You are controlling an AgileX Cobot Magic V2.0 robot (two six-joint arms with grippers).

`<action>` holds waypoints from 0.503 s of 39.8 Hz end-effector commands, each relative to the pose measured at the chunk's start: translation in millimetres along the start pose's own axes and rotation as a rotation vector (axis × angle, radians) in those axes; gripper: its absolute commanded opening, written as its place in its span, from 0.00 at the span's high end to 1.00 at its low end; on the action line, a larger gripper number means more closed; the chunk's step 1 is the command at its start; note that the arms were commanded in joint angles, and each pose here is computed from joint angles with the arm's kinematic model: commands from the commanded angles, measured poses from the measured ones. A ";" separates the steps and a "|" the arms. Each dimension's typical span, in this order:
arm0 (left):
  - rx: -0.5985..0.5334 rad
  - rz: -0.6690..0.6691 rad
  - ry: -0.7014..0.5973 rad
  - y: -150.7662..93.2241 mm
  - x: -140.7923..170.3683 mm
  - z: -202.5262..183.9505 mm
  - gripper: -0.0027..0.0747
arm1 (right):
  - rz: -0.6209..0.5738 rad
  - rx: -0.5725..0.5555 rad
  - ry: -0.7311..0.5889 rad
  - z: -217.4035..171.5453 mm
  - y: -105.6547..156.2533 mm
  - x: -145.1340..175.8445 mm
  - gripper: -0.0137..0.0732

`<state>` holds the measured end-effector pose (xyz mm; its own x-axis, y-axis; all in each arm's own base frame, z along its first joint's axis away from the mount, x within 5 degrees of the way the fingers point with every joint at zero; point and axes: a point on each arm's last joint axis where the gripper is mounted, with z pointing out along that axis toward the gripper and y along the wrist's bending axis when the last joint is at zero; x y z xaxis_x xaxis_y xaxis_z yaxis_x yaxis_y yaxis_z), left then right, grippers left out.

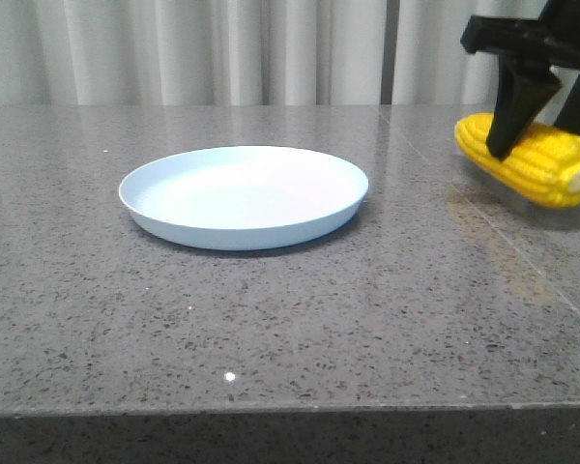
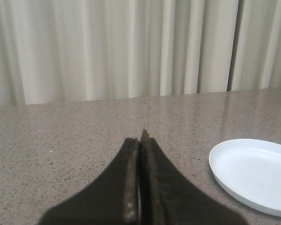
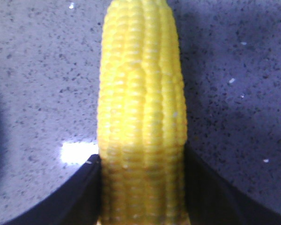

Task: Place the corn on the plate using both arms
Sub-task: 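Lift the corn and carry it over the plate with the right gripper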

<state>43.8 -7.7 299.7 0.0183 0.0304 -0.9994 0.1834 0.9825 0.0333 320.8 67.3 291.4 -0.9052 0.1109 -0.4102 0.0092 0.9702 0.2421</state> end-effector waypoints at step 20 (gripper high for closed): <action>-0.004 0.001 -0.102 0.5 -16.0 -1.3 0.99 | -0.095 -0.108 -0.079 -37.7 138.0 -12.3 0.73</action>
<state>43.8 -7.7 299.7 0.0183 0.0304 -0.9994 0.1834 0.9825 0.0333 319.7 175.4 339.1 -0.9004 0.0222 -0.4345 -0.0982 0.9626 0.2527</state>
